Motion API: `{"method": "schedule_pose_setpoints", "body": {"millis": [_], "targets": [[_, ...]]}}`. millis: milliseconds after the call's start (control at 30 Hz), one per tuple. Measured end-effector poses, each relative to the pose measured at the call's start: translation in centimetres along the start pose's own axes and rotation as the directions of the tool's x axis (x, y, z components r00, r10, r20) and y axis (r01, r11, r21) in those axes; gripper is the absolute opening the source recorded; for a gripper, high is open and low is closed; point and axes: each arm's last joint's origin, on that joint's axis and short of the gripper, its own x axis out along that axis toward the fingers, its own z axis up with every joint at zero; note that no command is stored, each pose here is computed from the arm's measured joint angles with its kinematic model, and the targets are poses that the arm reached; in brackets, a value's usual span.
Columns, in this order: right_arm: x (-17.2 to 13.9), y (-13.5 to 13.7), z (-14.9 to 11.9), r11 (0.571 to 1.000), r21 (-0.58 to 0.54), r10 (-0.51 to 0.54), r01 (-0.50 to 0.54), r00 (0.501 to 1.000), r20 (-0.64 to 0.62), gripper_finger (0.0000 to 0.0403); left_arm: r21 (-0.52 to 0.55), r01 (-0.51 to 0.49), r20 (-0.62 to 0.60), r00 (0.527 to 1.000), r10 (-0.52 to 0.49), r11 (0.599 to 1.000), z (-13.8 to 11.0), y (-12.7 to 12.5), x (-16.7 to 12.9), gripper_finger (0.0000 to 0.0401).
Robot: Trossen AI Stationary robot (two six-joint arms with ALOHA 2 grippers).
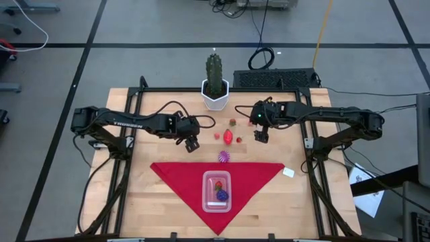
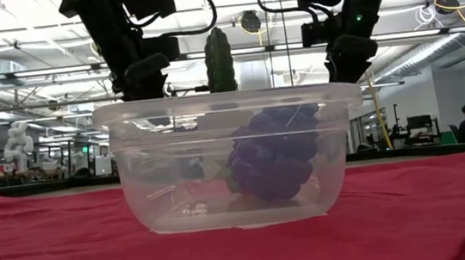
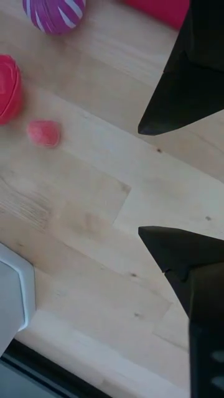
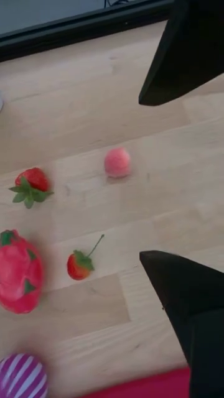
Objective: Pick and placing Produce into tupperware
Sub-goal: Put the top apricot into the transparent bin
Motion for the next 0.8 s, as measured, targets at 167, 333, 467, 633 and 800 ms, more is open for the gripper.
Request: {"method": "schedule_pose_setpoints", "body": {"millis": [167,333,467,633,800], "targets": [[0.8,-0.2,0.0,1.000,-0.020,-0.001,0.001,0.999,-0.040,0.0395,0.000,0.001,0.001,1.000,-0.001,1.000,0.0,0.0,0.0,0.0257],[3.1,-0.7,-0.2,1.000,-0.025,0.008,-0.011,0.990,-0.138,0.0394,-0.003,0.003,0.009,1.000,-0.003,1.000,0.1,0.0,0.0,0.0257],[4.8,-1.2,0.3,0.997,-0.038,0.065,-0.070,0.990,-0.128,0.0394,-0.004,0.005,0.013,1.000,-0.004,1.000,0.1,0.0,0.0,0.0257],[6.6,-2.0,0.6,0.993,-0.049,0.103,-0.109,0.988,-0.115,0.0394,-0.003,0.005,0.014,1.000,-0.005,1.000,0.1,0.0,0.0,0.0257],[8.6,-2.8,0.5,0.993,-0.051,0.097,-0.105,0.985,-0.142,0.0393,0.006,0.007,0.020,1.000,-0.007,1.000,0.2,-0.1,0.0,0.0258]]}}
